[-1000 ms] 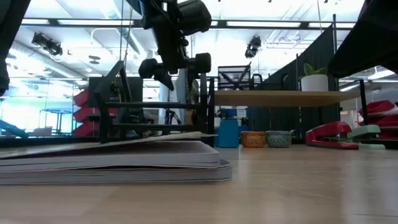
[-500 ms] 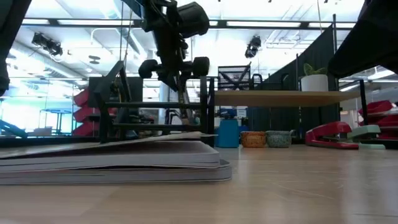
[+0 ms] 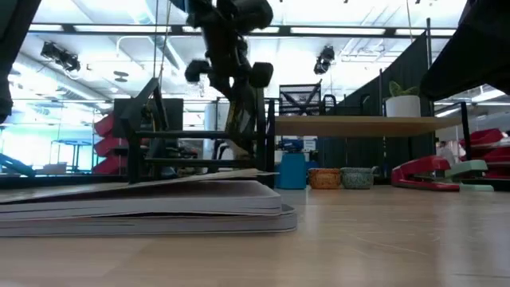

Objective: Stock shelves
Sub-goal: Remove the black book from the book shelf

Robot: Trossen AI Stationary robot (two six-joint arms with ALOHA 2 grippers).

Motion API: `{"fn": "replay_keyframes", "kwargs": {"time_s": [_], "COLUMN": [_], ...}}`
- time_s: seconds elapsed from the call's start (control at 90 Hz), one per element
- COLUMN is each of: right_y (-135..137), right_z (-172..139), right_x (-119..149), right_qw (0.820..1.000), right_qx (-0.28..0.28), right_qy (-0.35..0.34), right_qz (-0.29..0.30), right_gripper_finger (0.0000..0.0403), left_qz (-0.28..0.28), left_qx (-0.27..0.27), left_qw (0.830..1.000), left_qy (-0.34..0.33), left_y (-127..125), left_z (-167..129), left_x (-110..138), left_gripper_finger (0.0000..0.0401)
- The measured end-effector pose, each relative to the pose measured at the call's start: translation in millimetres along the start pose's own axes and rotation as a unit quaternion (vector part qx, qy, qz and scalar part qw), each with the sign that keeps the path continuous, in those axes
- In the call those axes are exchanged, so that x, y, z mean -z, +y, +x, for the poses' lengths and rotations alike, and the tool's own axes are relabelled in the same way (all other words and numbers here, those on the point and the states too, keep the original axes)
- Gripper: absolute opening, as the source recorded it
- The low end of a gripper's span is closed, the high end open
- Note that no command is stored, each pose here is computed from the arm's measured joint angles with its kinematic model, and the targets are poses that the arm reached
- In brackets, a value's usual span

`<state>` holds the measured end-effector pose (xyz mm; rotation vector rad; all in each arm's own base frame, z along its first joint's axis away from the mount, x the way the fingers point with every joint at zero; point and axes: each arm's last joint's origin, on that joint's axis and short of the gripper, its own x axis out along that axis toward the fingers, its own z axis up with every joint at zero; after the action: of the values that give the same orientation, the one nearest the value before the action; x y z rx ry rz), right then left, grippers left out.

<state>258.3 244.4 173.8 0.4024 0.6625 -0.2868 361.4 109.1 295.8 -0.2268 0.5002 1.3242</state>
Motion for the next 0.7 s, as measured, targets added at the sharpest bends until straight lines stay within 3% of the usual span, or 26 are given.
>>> {"fn": "replay_keyframes", "kwargs": {"time_s": [0.244,0.389,0.533,0.7], "right_y": [-0.2,-0.2,-0.1,0.0], "right_z": [0.2,0.2,0.2,0.2], "right_x": [-0.3,-0.3,-0.2,-0.2], "right_qw": [1.0,1.0,1.0,1.0], "right_qx": [0.0,0.0,0.0,0.0], "right_qy": [0.0,0.0,0.0,0.0], "right_qz": [0.0,0.0,0.0,0.001], "right_gripper_finger": [0.0001,0.0001,0.0,0.0001], "left_qz": [0.093,0.136,0.164,0.166], "left_qx": [-0.01,0.029,0.11,0.193], "left_qw": [0.995,0.989,0.98,0.967], "left_qy": [-0.04,-0.05,-0.035,0.02], "left_y": [7.5,15.5,18.5,16.3], "left_z": [-62.5,-117.9,-172.7,-224.2], "left_x": [-52.1,-68.5,-58.8,-17.3], "left_gripper_finger": [0.003,0.003,0.003,0.003]}}
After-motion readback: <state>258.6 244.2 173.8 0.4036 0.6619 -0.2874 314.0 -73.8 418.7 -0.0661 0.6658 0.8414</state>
